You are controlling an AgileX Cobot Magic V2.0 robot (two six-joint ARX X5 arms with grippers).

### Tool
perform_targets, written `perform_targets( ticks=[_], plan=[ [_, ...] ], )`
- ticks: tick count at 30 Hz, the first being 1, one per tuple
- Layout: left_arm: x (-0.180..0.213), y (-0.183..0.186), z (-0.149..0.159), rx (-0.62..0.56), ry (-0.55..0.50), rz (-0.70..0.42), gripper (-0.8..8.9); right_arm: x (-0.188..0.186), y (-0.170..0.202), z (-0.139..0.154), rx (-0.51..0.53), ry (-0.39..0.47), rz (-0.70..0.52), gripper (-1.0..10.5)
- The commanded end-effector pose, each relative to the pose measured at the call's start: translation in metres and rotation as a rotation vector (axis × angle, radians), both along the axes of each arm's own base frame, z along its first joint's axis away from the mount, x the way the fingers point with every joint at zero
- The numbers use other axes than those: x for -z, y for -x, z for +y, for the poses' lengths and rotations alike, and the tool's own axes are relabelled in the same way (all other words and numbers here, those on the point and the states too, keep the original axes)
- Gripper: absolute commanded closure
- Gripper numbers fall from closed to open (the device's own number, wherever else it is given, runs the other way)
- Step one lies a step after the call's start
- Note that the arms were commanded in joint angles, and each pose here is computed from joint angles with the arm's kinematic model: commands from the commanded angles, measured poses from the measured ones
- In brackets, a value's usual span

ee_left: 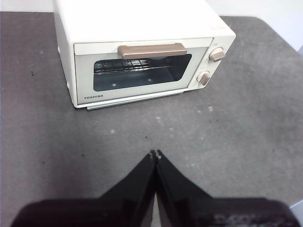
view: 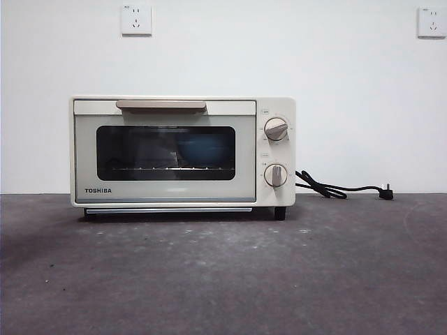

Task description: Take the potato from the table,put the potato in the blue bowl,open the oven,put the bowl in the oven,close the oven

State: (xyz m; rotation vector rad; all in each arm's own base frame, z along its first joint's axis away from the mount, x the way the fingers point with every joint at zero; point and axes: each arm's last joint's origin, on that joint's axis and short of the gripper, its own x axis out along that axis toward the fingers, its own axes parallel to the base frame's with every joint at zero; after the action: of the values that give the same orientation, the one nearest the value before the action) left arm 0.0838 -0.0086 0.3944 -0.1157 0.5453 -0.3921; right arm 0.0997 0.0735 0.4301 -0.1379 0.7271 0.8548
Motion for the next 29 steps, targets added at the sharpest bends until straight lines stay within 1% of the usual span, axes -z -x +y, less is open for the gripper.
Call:
perform_targets(
  ticks=[1,3,5,6,8,9,11,14,17,20,24,29],
  plan=[
    [-0.006,-0.005,0.001,-0.009,-0.07,-0.131,8.17,0.0,0.001,0.0,0.002,-0.005,-0.002,9.4],
    [-0.011,-0.005,0.002,-0.034,-0.114,-0.28,8.17,0.0,0.0,0.0,0.002,-0.005,-0.002,9.4],
    [-0.009,-0.004,0.002,-0.034,-0.147,-0.44,8.17,0.0,0.0,0.0,0.002,-0.005,-0.002,9.4],
    [-0.004,-0.003,0.003,-0.041,-0.152,-0.493,8.17,0.0,0.0,0.0,0.002,-0.005,-0.002,9.4],
    [0.013,-0.001,0.003,-0.06,-0.16,-0.583,8.17,0.0,0.0,0.0,0.002,-0.005,-0.002,9.4],
    [0.022,-0.001,0.004,-0.075,-0.165,-0.609,8.17,0.0,0.0,0.0,0.002,-0.005,-0.002,9.4],
    [0.047,-0.003,0.007,-0.145,-0.186,-0.644,8.17,0.0,0.0,0.0,0.002,-0.005,-0.002,9.4],
    [0.083,-0.008,0.01,-0.248,-0.215,-0.642,8.17,0.0,0.001,0.0,0.002,-0.006,-0.003,9.4],
    [0.122,-0.009,0.012,-0.302,-0.232,-0.606,8.17,-0.001,0.002,-0.001,0.002,-0.009,-0.007,9.4],
    [0.153,-0.011,0.013,-0.329,-0.246,-0.553,8.17,-0.001,0.002,-0.001,0.002,-0.009,-0.007,9.4],
    [0.185,-0.013,0.014,-0.348,-0.259,-0.493,8.17,-0.001,0.002,-0.001,0.003,-0.009,-0.007,9.4],
    [0.216,-0.012,0.014,-0.365,-0.269,-0.462,8.17,-0.002,0.004,-0.002,0.002,-0.012,-0.012,9.4]
  ],
)
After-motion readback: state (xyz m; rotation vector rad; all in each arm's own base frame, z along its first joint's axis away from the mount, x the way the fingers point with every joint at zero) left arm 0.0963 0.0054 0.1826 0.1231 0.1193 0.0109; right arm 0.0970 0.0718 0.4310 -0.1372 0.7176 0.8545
